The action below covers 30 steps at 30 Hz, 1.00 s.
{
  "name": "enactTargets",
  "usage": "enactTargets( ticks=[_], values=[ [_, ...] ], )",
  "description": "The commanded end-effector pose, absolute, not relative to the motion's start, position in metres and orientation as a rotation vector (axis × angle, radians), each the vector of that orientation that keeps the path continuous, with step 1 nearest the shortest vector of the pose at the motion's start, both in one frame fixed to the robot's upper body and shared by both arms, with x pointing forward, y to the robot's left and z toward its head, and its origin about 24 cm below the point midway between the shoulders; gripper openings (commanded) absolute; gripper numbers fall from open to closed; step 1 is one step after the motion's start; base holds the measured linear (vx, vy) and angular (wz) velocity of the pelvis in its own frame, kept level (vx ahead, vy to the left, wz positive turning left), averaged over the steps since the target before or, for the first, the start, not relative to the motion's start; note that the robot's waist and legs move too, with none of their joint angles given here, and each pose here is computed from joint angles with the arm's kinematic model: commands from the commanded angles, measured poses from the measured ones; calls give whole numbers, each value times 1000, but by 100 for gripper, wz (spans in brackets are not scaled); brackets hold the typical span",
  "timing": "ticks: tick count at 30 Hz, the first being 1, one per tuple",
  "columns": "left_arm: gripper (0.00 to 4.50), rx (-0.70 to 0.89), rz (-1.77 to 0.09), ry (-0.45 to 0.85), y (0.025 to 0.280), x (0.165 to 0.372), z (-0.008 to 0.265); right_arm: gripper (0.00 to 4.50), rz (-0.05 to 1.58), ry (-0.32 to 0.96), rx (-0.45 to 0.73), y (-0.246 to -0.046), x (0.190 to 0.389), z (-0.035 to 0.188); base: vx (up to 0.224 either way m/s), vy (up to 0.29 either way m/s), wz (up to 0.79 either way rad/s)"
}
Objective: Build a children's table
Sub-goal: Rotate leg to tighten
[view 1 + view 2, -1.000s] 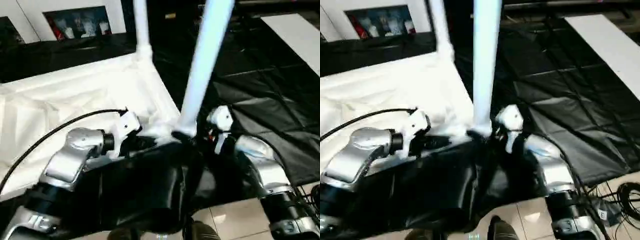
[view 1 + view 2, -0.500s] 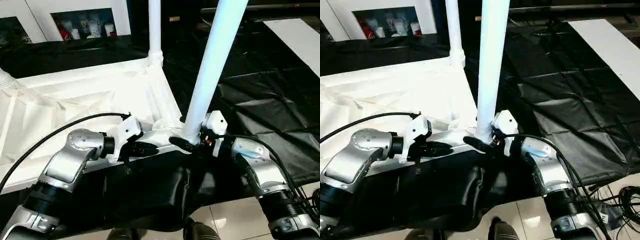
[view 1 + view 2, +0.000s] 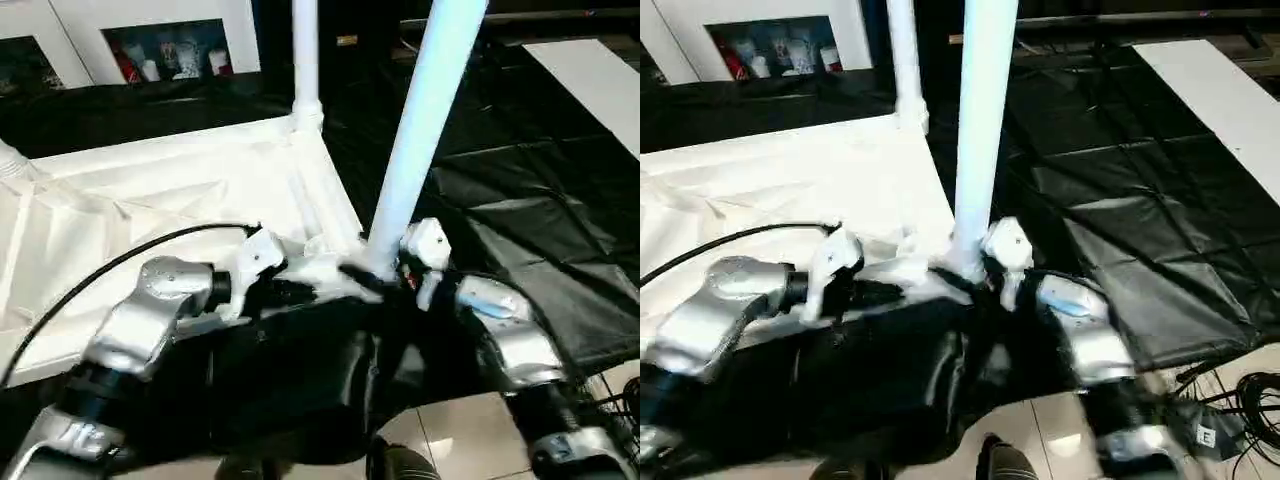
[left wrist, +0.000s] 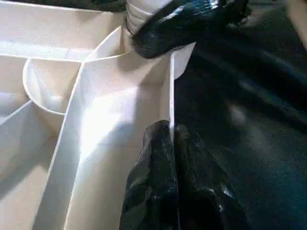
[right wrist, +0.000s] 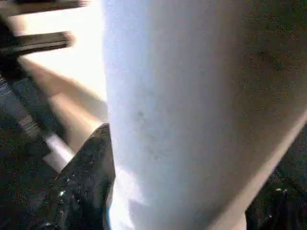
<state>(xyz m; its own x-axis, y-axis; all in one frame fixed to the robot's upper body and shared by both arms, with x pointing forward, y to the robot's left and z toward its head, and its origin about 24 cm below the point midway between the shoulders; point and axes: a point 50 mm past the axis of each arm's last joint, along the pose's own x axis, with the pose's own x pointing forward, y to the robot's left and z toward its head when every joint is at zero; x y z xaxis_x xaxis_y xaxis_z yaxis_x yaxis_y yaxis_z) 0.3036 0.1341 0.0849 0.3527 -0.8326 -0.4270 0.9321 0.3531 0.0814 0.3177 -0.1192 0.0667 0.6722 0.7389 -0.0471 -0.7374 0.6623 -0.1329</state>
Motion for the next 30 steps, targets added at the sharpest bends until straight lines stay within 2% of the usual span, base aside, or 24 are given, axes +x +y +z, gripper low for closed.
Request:
enactTargets(
  ticks=[1,2,4,6,10,13,16,17,18,19,23,28,30],
  values=[
    [0,292,-1060,382,134,307,70,270,670,50,-83,-121,323,57,0,0,0],
    [0,292,-1058,382,134,307,69,270,667,51,-81,-121,323,56,0,0,0],
    [0,275,-918,382,128,316,63,270,509,109,10,-110,325,47,0,0,0],
    [0,270,-850,385,124,319,60,270,452,137,34,-102,326,43,0,0,0],
    [0,223,-659,377,106,328,56,270,311,221,119,-76,328,33,0,0,0],
    [0,239,-635,357,94,328,55,270,314,223,118,-55,330,35,0,0,0],
    [0,246,-670,356,91,327,55,270,342,207,131,-47,332,40,0,0,0],
    [0,258,-709,354,92,325,55,270,371,180,132,-47,333,44,0,0,0],
    [0,263,-730,359,94,323,55,326,382,159,130,-47,333,47,0,0,0],
    [0,266,-746,364,95,322,55,340,385,140,129,-48,334,50,0,0,0],
    [0,283,-800,371,102,317,55,369,419,98,107,-53,335,55,0,0,0],
    [0,335,-1024,289,114,303,61,413,519,-38,-38,-84,332,68,0,0,0],
    [0,339,-1050,288,116,301,62,422,535,-50,-50,-88,331,69,25,-12,3]
  ],
)
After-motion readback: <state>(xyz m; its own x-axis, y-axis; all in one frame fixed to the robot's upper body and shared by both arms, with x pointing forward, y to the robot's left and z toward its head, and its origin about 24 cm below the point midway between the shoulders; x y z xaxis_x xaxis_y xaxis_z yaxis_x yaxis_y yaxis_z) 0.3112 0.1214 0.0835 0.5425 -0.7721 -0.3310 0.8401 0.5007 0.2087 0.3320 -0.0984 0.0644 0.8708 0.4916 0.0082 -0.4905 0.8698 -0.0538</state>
